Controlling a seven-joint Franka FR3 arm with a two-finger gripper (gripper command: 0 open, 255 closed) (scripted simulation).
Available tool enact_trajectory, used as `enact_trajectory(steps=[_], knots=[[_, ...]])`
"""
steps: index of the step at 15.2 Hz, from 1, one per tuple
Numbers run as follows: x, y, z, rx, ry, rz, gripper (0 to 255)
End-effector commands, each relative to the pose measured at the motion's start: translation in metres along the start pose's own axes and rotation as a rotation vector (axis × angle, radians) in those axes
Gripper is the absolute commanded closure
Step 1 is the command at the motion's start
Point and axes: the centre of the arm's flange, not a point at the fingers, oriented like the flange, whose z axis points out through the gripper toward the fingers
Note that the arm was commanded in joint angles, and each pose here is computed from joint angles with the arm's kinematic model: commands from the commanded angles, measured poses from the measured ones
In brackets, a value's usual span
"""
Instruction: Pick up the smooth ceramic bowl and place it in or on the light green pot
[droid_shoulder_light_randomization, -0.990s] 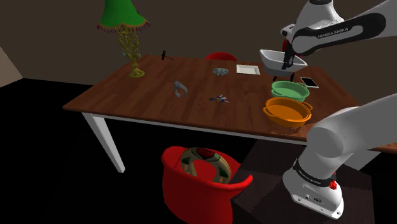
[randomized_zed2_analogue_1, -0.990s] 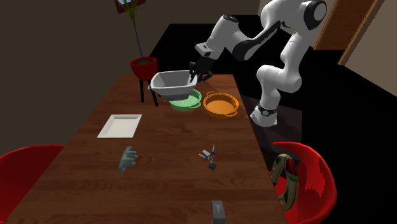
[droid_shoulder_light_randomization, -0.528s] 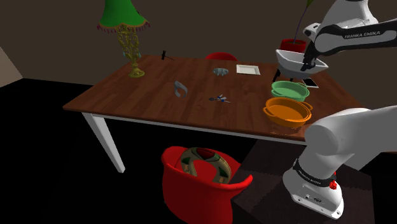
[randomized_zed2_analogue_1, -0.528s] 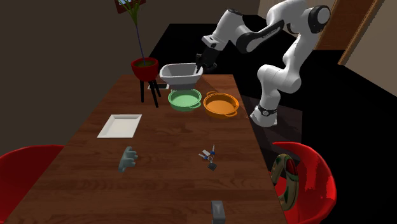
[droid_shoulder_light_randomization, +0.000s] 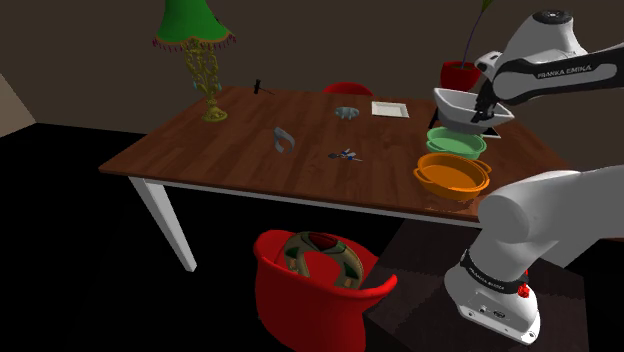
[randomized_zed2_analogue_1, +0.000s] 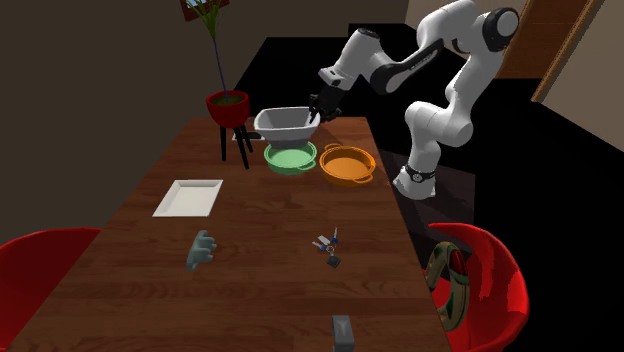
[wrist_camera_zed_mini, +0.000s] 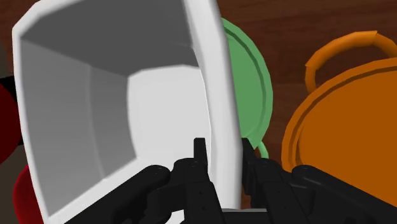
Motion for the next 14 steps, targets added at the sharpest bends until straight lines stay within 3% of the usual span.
enact_trajectory(steps=[1,11,14], knots=[[0.0,-0.005,0.009,-0.003,0.001,0.0,255],[-0.001,-0.03,0.056,-0.003,0.001,0.0,255],[-0.001,-0.03,0.056,-0.003,0.001,0.0,255]])
